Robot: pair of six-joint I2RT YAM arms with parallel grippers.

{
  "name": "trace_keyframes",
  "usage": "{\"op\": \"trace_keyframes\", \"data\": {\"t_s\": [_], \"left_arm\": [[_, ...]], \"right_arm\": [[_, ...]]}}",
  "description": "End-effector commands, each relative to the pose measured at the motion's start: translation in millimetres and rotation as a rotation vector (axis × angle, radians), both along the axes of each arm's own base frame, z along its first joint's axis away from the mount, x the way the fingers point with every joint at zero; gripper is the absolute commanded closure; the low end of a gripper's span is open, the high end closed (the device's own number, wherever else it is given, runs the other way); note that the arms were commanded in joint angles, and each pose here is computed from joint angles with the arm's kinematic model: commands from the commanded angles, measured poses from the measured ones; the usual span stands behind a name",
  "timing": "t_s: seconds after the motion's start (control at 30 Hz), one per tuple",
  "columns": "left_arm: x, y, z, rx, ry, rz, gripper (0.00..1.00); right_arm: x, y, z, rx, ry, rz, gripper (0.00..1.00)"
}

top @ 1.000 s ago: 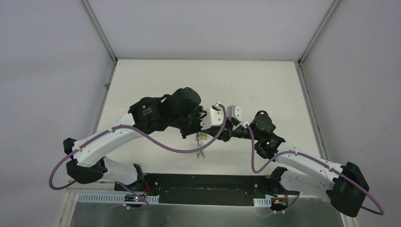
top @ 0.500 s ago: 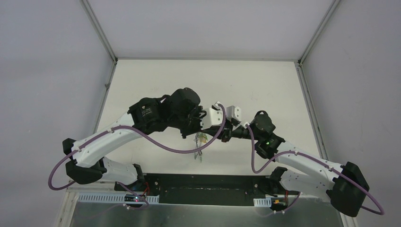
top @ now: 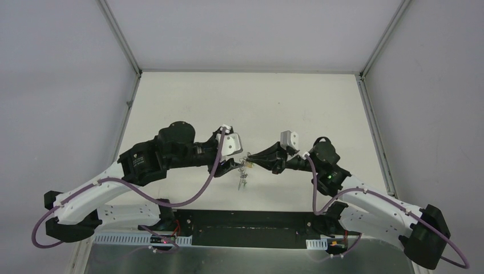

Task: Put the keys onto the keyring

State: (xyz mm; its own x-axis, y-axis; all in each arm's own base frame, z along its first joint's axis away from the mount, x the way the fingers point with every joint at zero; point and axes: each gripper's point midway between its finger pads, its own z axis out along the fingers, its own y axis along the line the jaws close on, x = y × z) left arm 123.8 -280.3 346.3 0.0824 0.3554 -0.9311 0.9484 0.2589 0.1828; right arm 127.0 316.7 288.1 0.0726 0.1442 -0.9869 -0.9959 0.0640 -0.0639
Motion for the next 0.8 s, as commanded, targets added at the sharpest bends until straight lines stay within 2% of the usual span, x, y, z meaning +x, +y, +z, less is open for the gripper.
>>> {"op": "trace_keyframes", "data": {"t_s": [0.0,0.2,0.47,0.67,0.77], "left_arm": [[0,-3,12,-0.144,-0.020,0.007,0.46],[9,6,-18,-0.181,0.077,-0.051,0.51],[-2,-12,-19,-0.232,0.125,-0.244,0.57],[-9,-18,-17,-0.233,0.147,-0.308,0.74],[-6,-17,-23,-0.218,0.152,-0.287,0.77]], "right_arm": [[-7,-9,20,0.067,-0.048,-0.008,1.00],[-11,-15,20,0.071,-0.052,-0.007,1.00],[-10,-14,21,0.072,-0.051,-0.012,1.00],[-8,-13,24,0.073,-0.051,-0.016,1.00],[-8,-13,26,0.076,-0.053,-0.018,1.00]]}}
